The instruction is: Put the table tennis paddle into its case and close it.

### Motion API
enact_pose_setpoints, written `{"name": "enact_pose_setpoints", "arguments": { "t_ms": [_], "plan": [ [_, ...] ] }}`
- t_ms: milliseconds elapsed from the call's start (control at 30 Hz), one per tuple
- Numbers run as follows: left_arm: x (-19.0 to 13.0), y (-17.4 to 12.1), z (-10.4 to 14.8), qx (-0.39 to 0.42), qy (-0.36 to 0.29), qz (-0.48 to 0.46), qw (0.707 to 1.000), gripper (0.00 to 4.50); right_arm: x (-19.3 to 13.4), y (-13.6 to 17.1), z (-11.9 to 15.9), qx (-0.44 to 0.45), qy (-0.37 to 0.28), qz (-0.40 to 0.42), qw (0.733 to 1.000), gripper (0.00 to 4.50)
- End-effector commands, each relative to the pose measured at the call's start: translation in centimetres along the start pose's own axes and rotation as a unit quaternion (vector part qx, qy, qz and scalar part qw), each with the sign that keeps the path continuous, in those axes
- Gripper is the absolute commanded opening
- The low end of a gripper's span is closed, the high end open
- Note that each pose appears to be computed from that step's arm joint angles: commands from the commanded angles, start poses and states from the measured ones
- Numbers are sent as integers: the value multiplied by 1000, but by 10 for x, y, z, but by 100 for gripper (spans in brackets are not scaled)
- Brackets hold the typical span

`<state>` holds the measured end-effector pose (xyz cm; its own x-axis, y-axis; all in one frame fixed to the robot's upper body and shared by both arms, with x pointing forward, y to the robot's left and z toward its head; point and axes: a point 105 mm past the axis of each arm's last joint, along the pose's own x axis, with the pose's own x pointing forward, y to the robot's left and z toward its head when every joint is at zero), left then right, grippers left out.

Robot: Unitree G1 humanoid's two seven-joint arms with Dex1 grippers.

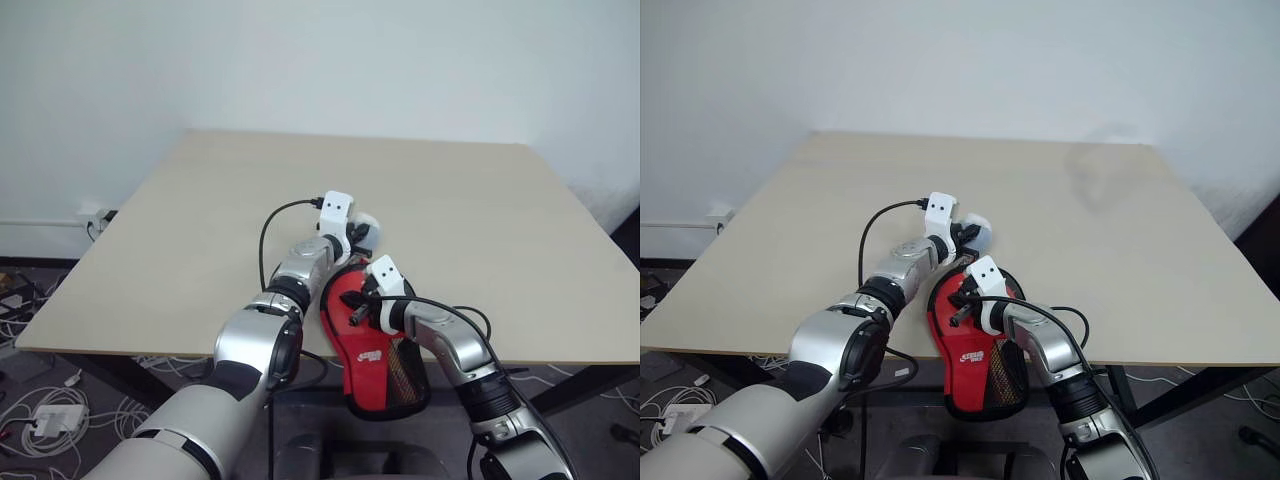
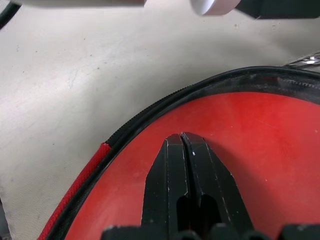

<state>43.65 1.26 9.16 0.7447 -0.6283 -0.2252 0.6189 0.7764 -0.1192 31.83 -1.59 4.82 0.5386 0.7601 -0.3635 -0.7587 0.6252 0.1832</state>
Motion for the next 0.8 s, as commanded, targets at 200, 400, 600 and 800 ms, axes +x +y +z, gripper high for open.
{"name": "enact_pose_setpoints", "arguments": {
  "t_ms": [200, 400, 600, 800],
  "plan": [
    [-9, -28, 18, 215, -18, -146, 965, 15, 4, 6, -23, 16, 42, 10, 999, 0],
    [-21, -25, 4, 319, 1, -189, 929, 15, 5, 7, -24, 16, 43, 14, 999, 0],
    [-33, -32, 2, 348, -5, -250, 904, 48, 5, 8, -24, 13, 46, 18, 999, 0],
    [-45, -31, 4, 336, -9, -297, 894, 255, 6, 8, -25, 11, 48, 21, 999, 0]
  ]
}}
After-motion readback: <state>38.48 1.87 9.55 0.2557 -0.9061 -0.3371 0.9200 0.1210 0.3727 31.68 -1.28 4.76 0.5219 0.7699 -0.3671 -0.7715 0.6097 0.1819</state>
